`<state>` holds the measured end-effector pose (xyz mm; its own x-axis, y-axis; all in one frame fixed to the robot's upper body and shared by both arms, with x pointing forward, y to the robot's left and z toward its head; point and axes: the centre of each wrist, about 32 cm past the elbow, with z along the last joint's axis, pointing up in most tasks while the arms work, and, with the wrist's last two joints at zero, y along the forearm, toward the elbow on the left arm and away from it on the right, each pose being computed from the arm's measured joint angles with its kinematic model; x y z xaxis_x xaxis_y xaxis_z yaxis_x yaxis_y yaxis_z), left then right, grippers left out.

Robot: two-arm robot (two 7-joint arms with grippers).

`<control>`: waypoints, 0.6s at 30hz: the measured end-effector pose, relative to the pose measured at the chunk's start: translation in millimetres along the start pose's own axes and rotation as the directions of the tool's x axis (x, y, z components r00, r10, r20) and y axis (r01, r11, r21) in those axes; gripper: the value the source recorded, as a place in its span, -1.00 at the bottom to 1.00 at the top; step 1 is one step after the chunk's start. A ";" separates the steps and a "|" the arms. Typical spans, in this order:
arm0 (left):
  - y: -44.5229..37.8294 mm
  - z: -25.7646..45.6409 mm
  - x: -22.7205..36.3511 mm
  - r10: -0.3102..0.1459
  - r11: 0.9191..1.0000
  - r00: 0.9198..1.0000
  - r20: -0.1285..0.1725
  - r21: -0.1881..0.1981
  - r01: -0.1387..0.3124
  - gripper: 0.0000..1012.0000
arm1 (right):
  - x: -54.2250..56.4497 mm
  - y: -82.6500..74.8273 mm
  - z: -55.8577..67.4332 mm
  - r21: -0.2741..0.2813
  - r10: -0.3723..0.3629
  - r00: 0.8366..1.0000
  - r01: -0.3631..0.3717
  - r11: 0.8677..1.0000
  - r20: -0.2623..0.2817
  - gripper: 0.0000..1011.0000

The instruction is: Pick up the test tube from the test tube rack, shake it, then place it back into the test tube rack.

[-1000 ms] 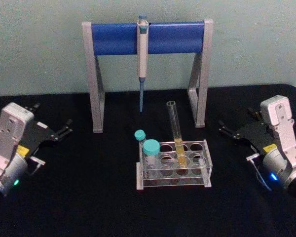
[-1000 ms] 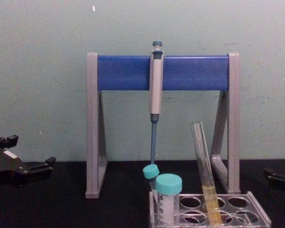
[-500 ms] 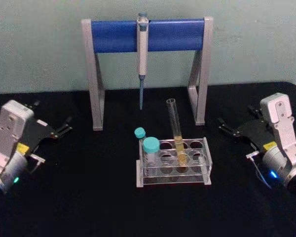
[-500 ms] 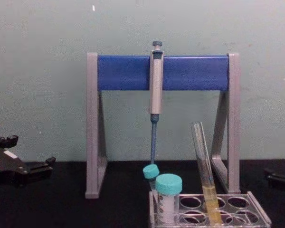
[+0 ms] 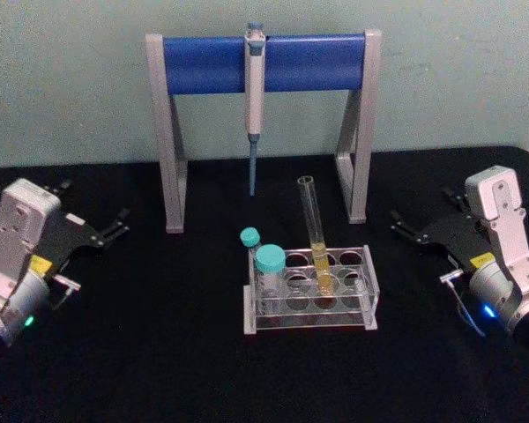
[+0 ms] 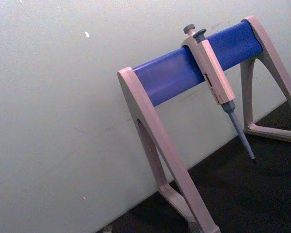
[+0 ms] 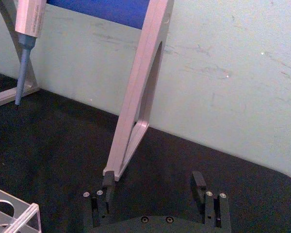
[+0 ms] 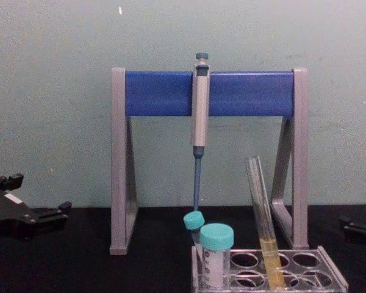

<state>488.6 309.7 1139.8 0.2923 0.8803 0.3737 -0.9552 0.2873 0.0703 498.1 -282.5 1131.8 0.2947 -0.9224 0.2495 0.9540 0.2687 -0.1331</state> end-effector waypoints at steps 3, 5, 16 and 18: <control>0.0 0.0 0.0 0.000 1.000 1.000 0.000 0.000 0.000 0.98 | 0.0 0.0 0.0 0.000 0.000 1.000 0.000 1.000 0.000 0.98; 0.0 0.0 0.0 0.000 1.000 1.000 0.000 0.000 0.000 0.98 | 0.0 0.0 0.0 0.000 0.000 1.000 0.000 1.000 0.000 0.98; 0.0 0.0 0.0 0.000 1.000 1.000 0.000 0.000 0.000 0.98 | 0.0 0.0 0.0 0.000 0.000 1.000 0.000 1.000 0.000 0.98; 0.0 0.0 0.0 0.000 1.000 1.000 0.000 0.000 0.000 0.98 | 0.0 0.0 0.0 0.000 0.000 1.000 0.000 1.000 0.000 0.98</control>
<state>488.6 309.7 1139.8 0.2923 0.8803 0.3737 -0.9553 0.2873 0.0702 498.1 -282.5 1131.8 0.2946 -0.9224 0.2496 0.9540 0.2687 -0.1331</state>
